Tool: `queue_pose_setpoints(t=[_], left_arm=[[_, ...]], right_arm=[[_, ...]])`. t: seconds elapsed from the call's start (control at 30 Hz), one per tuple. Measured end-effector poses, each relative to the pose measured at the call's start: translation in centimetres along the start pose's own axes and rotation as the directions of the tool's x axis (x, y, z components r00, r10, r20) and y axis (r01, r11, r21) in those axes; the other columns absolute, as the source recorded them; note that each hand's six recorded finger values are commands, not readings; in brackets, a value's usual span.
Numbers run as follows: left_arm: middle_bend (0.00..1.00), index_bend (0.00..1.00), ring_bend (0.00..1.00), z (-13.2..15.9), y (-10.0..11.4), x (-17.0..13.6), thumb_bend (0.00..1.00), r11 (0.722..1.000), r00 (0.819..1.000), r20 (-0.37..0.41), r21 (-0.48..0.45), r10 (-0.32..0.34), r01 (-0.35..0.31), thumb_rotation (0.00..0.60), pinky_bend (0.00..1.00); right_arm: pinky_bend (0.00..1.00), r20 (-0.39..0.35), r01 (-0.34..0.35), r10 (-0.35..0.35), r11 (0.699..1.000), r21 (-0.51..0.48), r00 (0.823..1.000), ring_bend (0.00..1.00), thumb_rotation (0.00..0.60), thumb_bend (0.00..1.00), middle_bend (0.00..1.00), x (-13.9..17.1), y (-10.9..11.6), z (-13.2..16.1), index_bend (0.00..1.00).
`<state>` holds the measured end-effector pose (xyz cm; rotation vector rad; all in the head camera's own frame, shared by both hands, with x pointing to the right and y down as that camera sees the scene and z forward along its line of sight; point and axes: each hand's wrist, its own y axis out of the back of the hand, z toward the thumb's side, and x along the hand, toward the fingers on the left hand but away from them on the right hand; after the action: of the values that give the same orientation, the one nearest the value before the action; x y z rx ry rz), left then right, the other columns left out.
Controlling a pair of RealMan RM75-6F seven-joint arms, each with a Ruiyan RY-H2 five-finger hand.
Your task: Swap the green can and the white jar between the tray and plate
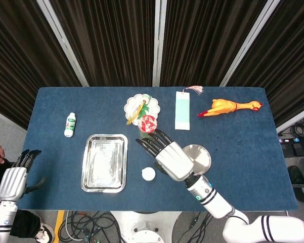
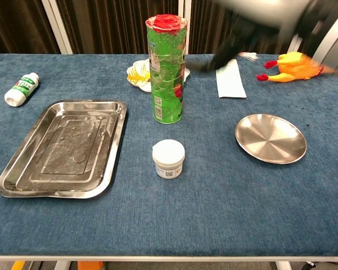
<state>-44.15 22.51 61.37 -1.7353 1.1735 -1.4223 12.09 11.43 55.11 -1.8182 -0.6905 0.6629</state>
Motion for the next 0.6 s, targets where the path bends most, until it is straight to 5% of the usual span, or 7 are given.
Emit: queue_pose_setpoints(t=[0.1,0.2,0.6], left_arm=[[0.12,0.14,0.05,0.2,-0.1,0.1,0.23,1.0,1.0,0.003,0.001,-0.001,0.001,0.6,0.3],[0.12,0.14,0.05,0.2,-0.1,0.1,0.23,1.0,1.0,0.003,0.001,-0.009,0.009,0.6,0.3],[0.12,0.14,0.05,0.5,-0.3,0.2,0.23,1.0,0.999,0.014,0.0,-0.03,0.03,0.6,0.3]], right_arm=[[0.09,0.022,0.054,-0.054,0.998,0.01,0.998,0.03,0.6,0.18,0.12,-0.7,2.1,-1.0,0.0],[0.05,0.062,0.032,-0.033,0.999,0.012,0.998,0.0,0.6,0.17,0.06,-1.4,2.3,-2.1,0.0],[0.03,0.19,-0.221,0.221,0.975,-0.023,0.957,0.0,0.6,0.12,0.03,-7.0,-2.2,-5.3,0.0]])
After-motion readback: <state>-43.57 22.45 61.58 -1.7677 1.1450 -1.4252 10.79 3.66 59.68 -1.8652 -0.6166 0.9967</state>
